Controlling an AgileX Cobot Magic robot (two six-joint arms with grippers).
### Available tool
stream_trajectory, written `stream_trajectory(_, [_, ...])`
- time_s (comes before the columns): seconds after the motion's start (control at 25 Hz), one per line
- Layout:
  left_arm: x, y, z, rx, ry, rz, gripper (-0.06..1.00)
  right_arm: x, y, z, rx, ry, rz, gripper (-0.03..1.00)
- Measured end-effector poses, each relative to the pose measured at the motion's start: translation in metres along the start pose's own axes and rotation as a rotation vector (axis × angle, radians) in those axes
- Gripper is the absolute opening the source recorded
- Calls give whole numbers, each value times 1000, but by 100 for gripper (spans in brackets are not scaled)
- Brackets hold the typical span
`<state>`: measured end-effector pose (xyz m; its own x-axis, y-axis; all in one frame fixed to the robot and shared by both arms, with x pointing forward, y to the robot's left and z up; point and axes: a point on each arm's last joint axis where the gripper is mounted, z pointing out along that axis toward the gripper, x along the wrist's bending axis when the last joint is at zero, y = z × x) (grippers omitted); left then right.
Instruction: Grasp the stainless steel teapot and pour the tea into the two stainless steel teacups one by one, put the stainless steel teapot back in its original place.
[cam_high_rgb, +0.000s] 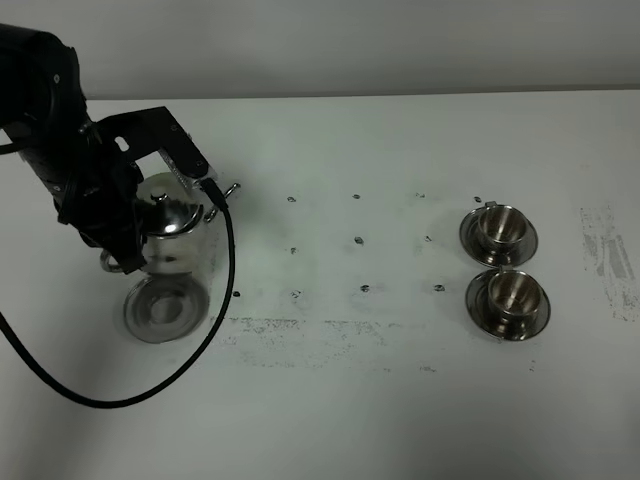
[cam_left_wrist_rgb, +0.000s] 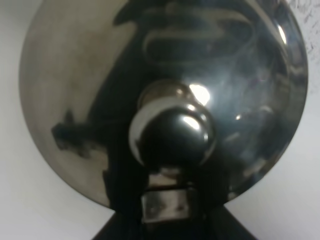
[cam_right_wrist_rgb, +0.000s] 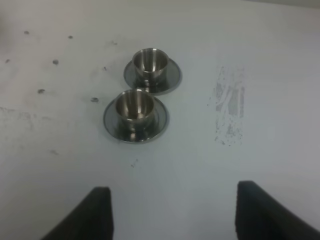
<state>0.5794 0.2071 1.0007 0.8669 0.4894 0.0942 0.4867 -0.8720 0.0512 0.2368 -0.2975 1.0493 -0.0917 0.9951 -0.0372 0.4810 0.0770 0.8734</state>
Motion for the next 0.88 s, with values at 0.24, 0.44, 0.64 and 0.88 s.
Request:
stream_trajectory(0.24, [3, 16, -18, -58, 48, 259, 19, 0, 0, 0, 0, 0, 0, 51])
stream_trajectory(0.44, [3, 38, -33, -99, 84, 454, 19, 0, 0, 0, 0, 0, 0, 51])
stream_trajectory(0.64, [20, 61, -23, -86, 63, 545, 19, 0, 0, 0, 0, 0, 0, 51])
stream_trajectory(0.88, [36, 93, -11, -81, 44, 650, 19, 0, 0, 0, 0, 0, 0, 51])
